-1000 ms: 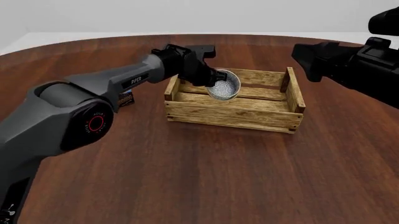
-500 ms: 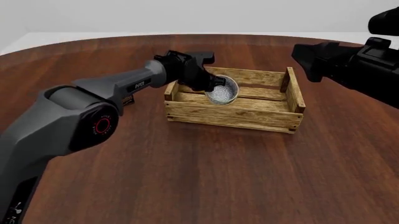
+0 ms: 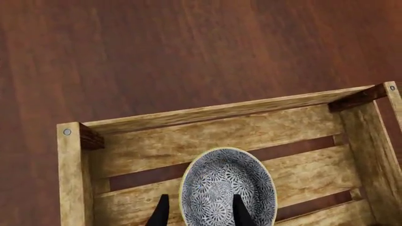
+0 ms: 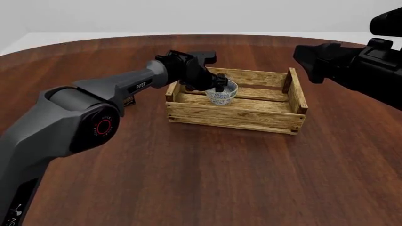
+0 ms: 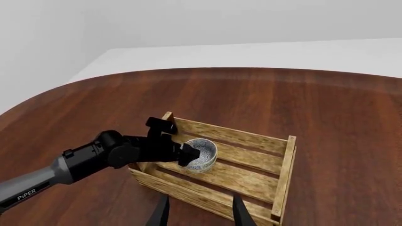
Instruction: Stack the right bowl on the left bowl and place them in the tray.
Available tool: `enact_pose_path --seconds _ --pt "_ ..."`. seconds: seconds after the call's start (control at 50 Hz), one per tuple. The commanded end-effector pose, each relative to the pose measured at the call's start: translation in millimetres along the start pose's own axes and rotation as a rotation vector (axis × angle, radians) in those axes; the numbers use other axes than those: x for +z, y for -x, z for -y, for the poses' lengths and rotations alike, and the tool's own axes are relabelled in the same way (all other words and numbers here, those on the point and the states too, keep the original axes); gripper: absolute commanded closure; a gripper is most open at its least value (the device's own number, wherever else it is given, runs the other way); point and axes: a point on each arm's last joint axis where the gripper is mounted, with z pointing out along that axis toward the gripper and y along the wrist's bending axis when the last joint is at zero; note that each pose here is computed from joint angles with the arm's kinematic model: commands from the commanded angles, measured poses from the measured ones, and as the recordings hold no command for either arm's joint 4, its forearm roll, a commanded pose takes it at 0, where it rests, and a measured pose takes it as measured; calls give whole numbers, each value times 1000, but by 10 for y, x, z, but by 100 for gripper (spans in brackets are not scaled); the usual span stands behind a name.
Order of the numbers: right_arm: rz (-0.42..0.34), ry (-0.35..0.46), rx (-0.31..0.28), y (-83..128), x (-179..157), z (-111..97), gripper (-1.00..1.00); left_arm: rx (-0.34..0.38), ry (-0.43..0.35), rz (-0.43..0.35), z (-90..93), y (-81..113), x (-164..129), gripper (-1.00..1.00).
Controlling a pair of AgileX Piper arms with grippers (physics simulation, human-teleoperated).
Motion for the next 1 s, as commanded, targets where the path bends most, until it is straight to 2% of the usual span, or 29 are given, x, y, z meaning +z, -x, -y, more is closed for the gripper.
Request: enact_pose_path --seconds 0.02,0.2,0.36,0.62,1.0 --pt "4 0 -3 14 -25 -1 -100 26 -36 17 267 157 -276 -100" --pt "2 3 -5 15 -32 -9 -100 35 -40 34 274 223 -417 -100" --pt "1 6 -6 6 -24 -14 -100 40 -55 79 297 296 -726 -100" --pt "2 10 -11 6 -47 -20 -100 33 -62 124 254 331 -1022 -100" --pt "1 16 -14 7 -75 -33 -100 22 -83 205 191 238 -1614 -100"
